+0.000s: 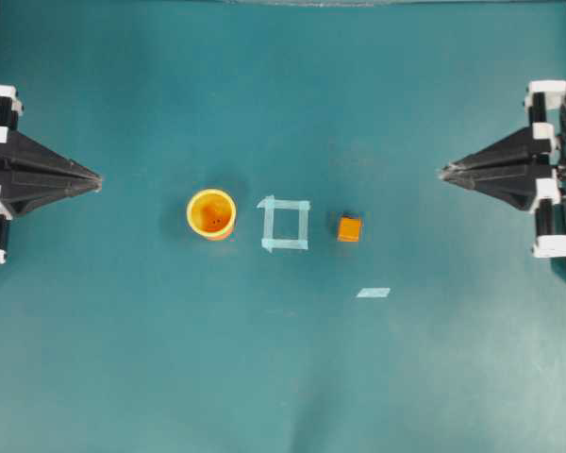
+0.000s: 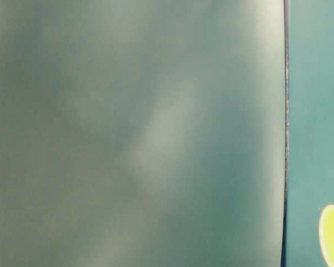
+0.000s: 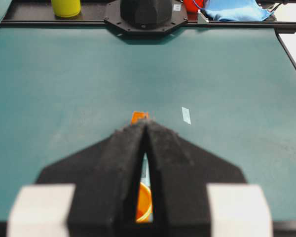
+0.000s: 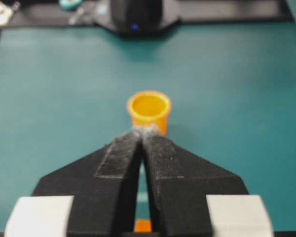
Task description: Move the block backward with right arm.
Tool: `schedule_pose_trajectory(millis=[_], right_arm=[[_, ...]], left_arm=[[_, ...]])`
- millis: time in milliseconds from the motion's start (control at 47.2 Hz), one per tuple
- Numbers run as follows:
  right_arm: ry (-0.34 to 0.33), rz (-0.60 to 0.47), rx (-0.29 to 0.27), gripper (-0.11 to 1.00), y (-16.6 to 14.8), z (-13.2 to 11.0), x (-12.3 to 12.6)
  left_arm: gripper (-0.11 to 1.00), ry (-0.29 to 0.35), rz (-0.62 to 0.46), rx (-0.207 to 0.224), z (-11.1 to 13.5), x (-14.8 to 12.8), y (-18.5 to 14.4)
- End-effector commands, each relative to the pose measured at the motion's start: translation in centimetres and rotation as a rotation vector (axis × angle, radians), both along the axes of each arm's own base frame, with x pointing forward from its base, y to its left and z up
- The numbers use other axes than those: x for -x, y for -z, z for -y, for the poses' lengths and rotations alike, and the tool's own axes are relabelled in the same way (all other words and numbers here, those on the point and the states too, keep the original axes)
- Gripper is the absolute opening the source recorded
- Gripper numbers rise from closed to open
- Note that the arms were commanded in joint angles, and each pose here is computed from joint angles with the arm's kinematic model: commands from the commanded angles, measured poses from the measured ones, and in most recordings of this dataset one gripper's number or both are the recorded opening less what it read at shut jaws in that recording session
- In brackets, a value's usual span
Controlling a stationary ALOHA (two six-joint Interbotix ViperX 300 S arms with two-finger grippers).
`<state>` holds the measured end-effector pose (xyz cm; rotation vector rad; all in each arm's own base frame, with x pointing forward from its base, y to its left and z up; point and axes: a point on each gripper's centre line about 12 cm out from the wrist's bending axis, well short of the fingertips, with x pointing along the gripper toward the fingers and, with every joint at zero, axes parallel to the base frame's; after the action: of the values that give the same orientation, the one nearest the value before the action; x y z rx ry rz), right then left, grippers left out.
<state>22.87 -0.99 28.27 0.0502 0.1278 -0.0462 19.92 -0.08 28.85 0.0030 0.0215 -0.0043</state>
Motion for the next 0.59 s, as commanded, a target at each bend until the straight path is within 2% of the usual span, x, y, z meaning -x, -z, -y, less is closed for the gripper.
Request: schedule_pose_trajectory(millis=[0, 127, 254, 572], right_arm=[[0.01, 0.013, -0.012, 0.16, -0.9, 0.2, -0.8], [0.018, -0.017, -0.021, 0.35, -0.5, 0.5, -1.8], [0.022, -0.058, -0.03, 0.49, 0.1, 0.6, -3.1], [0.023, -0.204, -0.037, 0.53, 3.1, 0.8, -6.9]], left_arm=[[0.0, 0.001, 0.029, -0.003, 0.0, -0.2, -1.2], [0.0, 0.002, 0.029, -0.001, 0.0, -0.2, -1.2], [0.0, 0.001, 0.029, -0.001, 0.0, -0.2, -1.2], [0.0, 0.002, 0.032, -0.001, 0.0, -0.2, -1.3]])
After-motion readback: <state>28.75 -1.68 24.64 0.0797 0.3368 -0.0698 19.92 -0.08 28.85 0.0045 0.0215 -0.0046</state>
